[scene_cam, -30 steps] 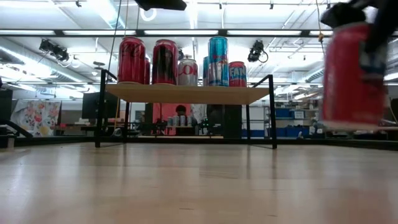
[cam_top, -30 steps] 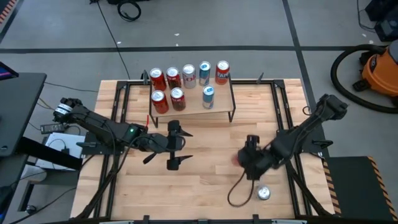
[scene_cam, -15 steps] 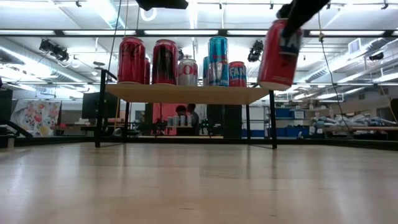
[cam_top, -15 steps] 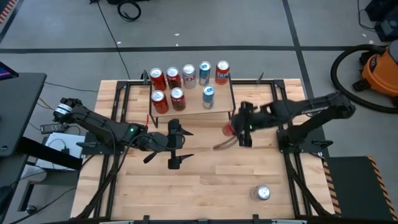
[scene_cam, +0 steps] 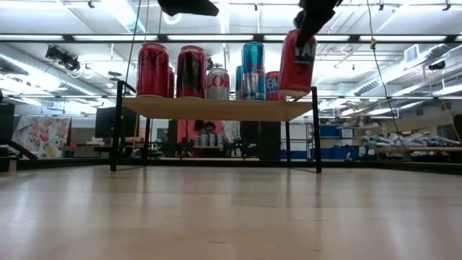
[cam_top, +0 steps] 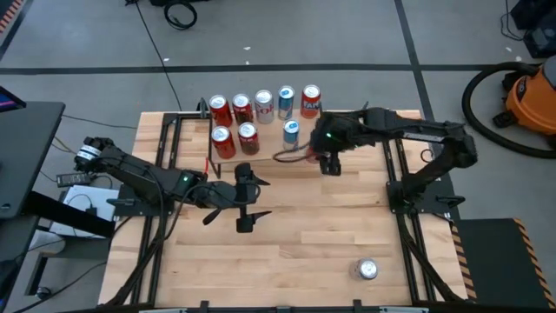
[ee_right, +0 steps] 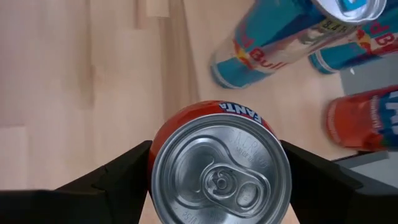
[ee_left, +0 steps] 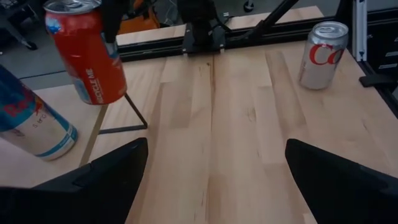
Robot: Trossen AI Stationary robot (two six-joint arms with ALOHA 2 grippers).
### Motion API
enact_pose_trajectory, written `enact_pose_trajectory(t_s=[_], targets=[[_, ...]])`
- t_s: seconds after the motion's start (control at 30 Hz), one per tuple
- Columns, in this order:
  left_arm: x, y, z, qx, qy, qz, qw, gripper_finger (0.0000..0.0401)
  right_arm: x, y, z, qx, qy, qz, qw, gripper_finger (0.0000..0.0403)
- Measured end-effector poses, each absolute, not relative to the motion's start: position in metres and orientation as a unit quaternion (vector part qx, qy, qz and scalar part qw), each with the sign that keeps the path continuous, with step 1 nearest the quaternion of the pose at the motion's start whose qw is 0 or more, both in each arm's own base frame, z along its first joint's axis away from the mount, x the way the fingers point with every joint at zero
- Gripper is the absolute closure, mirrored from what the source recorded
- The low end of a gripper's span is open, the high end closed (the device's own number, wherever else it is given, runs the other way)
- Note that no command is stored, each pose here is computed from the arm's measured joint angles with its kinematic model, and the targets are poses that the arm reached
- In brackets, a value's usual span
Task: Place canned beverage on shelf
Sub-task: Put the orange soda can on the shelf aligned with the other orange soda can
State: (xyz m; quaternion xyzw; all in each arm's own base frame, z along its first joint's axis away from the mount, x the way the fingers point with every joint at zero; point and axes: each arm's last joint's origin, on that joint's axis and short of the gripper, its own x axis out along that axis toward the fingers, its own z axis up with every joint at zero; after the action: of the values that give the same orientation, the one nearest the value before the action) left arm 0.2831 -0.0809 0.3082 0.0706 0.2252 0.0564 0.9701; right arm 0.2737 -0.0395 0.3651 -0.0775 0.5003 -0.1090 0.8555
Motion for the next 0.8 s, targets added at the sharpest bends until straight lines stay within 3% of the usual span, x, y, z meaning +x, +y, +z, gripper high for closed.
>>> enact_pose_trajectory(t_s=[0.23, 0.8], targets=[[0.284, -0.078, 0.308, 0.068, 0.227, 0.062, 0.97, 0.001, 0.291, -0.073, 0.373, -0.072, 0.53, -0.111, 0.838, 0.0082], [0.284, -0.078, 0.308, 0.063, 0.226, 0.062, 0.97, 0.001, 0.29, -0.137, 0.367, -0.018, 0.517, -0.108, 0.849, 0.0081]])
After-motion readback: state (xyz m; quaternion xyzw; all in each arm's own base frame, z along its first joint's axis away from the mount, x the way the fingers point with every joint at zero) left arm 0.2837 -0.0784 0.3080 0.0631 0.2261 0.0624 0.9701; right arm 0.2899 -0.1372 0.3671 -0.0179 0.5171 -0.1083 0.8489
